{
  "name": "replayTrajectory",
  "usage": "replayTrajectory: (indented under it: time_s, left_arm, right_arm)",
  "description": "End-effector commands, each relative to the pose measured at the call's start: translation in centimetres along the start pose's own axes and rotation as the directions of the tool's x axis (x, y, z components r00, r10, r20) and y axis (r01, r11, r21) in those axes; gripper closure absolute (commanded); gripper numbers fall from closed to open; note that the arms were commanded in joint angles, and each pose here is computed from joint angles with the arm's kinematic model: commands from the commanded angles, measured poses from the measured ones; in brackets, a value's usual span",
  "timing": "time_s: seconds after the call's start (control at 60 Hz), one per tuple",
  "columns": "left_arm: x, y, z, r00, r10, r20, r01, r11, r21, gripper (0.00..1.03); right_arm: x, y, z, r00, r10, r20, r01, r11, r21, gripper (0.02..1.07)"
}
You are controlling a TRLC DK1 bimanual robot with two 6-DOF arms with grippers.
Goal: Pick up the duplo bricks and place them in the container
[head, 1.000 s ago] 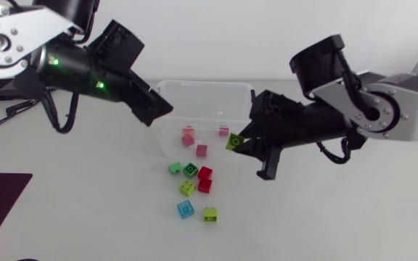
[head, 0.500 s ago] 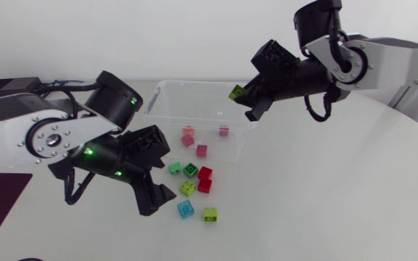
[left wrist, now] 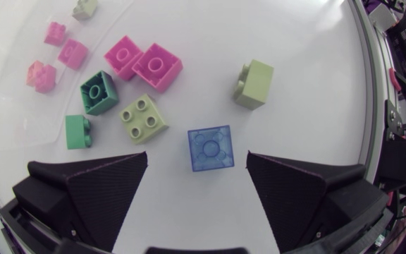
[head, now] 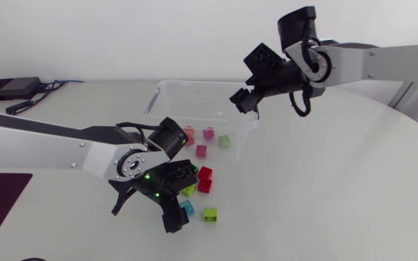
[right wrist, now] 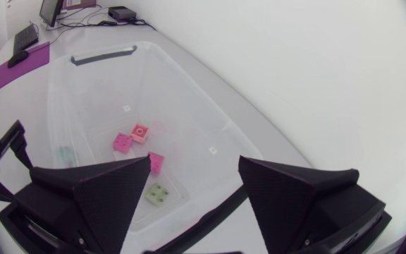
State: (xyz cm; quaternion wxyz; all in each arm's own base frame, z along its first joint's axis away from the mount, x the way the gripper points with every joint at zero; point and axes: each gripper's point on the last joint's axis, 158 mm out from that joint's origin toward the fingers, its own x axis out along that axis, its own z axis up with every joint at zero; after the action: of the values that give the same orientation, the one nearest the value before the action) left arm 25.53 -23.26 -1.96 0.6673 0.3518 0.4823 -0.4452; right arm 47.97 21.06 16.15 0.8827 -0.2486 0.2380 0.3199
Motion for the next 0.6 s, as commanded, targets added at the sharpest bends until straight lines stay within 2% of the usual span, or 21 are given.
replayTrajectory:
  time_s: [0.0, 0.15, 0.233, 0.267, 0.283, 0.35, 0.467, 0.583]
  left_arm:
    - [0.8, 0.3, 0.7, 1.0, 0.004, -0.009, -0.004, 1.0, -0.018, 0.06]
    - [1.8, -0.3, 0.9, 1.0, -0.011, -0.026, 0.011, 1.0, -0.017, 0.08]
    - [2.6, -0.6, 1.3, 0.999, -0.02, -0.035, 0.019, 1.0, -0.016, 0.23]
    - [3.1, -0.9, 1.1, 0.998, -0.029, -0.049, 0.028, 1.0, -0.013, 0.37]
    - [3.2, -0.9, 1.1, 0.998, -0.029, -0.05, 0.029, 0.999, -0.015, 0.4]
    - [3.7, -1.0, 0.8, 0.997, -0.028, -0.07, 0.026, 0.999, -0.024, 0.78]
    - [3.9, -1.3, -0.7, 0.993, -0.028, -0.113, 0.026, 0.999, -0.021, 0.8]
    - [3.0, -1.5, -1.3, 0.992, -0.022, -0.123, 0.019, 1.0, -0.019, 0.82]
  right_arm:
    - [-3.0, 1.2, 1.2, 0.999, -0.008, 0.044, 0.008, 1.0, -0.005, 0.07]
    - [-6.8, 4.0, 0.1, 0.998, 0.017, 0.053, -0.016, 1.0, -0.022, 0.07]
    - [-8.8, 6.8, -2.0, 0.997, 0.067, 0.034, -0.065, 0.997, -0.035, 0.07]
    - [-9.4, 7.7, -2.9, 0.996, 0.085, 0.025, -0.084, 0.996, -0.04, 0.07]
    - [-9.6, 8.2, -3.3, 0.995, 0.096, 0.022, -0.095, 0.995, -0.042, 0.07]
    - [-10.8, 10.4, -5.1, 0.989, 0.146, 0.006, -0.145, 0.987, -0.063, 0.07]
    - [-11.9, 13.9, -9.2, 0.977, 0.208, -0.048, -0.212, 0.971, -0.106, 0.07]
    - [-11.7, 15.4, -12.0, 0.965, 0.241, -0.101, -0.253, 0.96, -0.121, 0.07]
